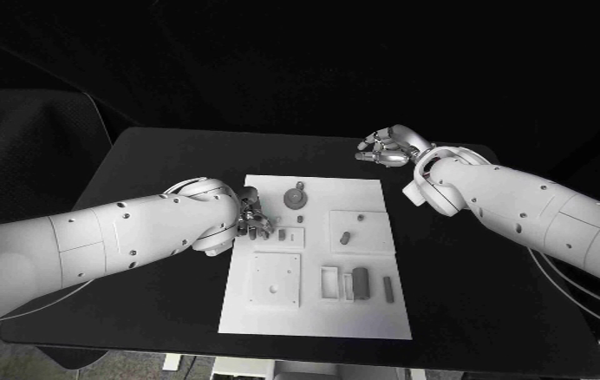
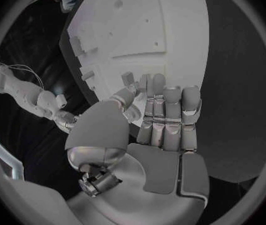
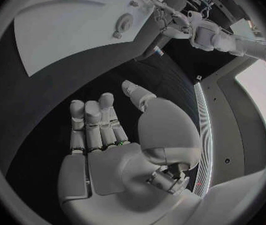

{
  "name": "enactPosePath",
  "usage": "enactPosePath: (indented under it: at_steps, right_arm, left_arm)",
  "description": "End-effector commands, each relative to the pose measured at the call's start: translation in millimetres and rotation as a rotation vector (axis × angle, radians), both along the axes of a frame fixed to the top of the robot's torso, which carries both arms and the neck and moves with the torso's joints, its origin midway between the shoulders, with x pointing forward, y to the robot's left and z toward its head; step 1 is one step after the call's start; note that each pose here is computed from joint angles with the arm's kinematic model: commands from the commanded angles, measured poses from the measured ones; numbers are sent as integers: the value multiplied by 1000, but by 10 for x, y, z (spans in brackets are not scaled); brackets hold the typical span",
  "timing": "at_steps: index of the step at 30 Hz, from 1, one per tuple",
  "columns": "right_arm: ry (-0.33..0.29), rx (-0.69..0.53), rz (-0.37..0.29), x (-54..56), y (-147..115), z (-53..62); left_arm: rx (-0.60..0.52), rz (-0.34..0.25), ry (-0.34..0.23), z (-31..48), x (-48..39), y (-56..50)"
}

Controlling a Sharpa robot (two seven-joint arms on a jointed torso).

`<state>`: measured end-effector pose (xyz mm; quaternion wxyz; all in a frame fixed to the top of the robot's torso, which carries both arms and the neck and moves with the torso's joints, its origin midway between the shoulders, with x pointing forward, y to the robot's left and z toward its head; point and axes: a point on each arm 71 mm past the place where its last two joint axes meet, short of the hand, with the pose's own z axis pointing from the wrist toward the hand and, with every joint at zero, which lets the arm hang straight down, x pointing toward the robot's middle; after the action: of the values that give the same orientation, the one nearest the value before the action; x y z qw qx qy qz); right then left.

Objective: Assemble the parts on the task board

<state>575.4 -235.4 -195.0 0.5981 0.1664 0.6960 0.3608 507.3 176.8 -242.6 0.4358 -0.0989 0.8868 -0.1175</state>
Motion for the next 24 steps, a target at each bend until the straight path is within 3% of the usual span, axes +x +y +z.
enactPosePath:
  at_steps: [1,24]
  right_arm:
    - [6,0,13,-6,9,-10]
    - [10,0,14,-11,11,-23]
  left_arm:
    - [9,-11,6,-12,0,-12]
    - [27,-21,2,-37,17,-20]
